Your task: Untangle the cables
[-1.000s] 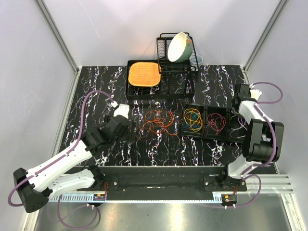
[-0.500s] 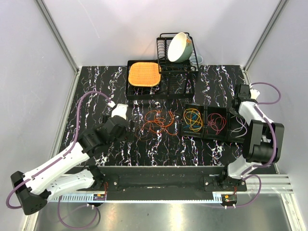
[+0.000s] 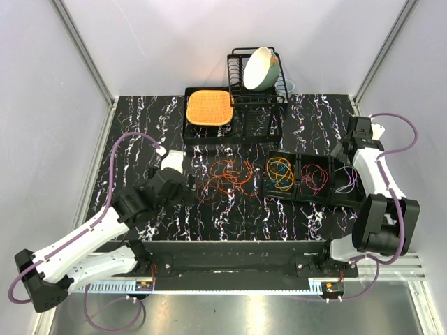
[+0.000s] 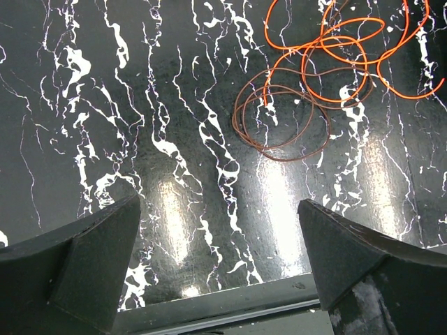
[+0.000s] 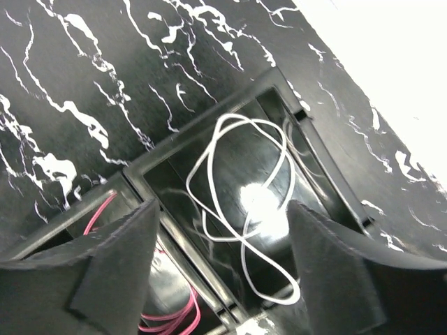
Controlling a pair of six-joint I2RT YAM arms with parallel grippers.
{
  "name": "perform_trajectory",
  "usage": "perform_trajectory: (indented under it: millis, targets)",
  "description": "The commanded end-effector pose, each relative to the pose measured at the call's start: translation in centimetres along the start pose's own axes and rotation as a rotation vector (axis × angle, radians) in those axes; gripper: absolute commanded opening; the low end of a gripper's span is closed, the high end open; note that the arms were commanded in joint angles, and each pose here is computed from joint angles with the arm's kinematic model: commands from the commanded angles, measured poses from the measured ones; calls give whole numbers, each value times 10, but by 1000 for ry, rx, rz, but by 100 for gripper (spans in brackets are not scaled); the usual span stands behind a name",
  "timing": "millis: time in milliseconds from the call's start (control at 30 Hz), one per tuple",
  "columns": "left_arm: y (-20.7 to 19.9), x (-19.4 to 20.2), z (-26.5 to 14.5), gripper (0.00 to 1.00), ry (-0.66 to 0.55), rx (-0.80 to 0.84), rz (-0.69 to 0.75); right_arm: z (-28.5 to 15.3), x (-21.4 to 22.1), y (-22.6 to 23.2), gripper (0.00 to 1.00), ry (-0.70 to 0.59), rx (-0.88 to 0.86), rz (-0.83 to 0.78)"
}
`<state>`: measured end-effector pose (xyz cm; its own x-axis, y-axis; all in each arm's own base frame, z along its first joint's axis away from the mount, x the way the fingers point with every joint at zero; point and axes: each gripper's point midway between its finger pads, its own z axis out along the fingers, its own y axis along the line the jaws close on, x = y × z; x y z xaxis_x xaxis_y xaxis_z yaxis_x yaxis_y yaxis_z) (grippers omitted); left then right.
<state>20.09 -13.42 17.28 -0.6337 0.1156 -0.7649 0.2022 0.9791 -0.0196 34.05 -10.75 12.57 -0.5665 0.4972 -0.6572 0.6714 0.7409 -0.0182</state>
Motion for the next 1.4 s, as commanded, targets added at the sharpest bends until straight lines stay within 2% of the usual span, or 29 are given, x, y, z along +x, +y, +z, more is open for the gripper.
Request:
perform_trajectory:
  millis: [0,133,267,433,533,700,933,1367]
  targets:
    - [-19,-32,-4,99,-72,58,-64,-39,-30,1,89,-62,-58,19]
    - [-37,-39,7,99,-64,92,-98,-74,-45,6,99,-97,-148,45]
    - [-58,-35,33,98,-33,110,-110,-107,-52,23,100,-121,-301,71]
    - [-79,-36,69,97,-15,97,-80,-154,-37,55,100,-89,-573,72]
    - [-88,-42,91,96,-23,81,-64,-180,-23,65,100,-80,-681,60]
    - [-107,-63,123,89,-44,73,-47,-207,-2,76,100,-66,-777,35]
    - [-115,-71,180,83,6,88,-14,-213,13,79,100,-39,-812,-3]
    - [-126,-60,232,68,103,79,-7,-197,23,88,100,-1,-821,-35]
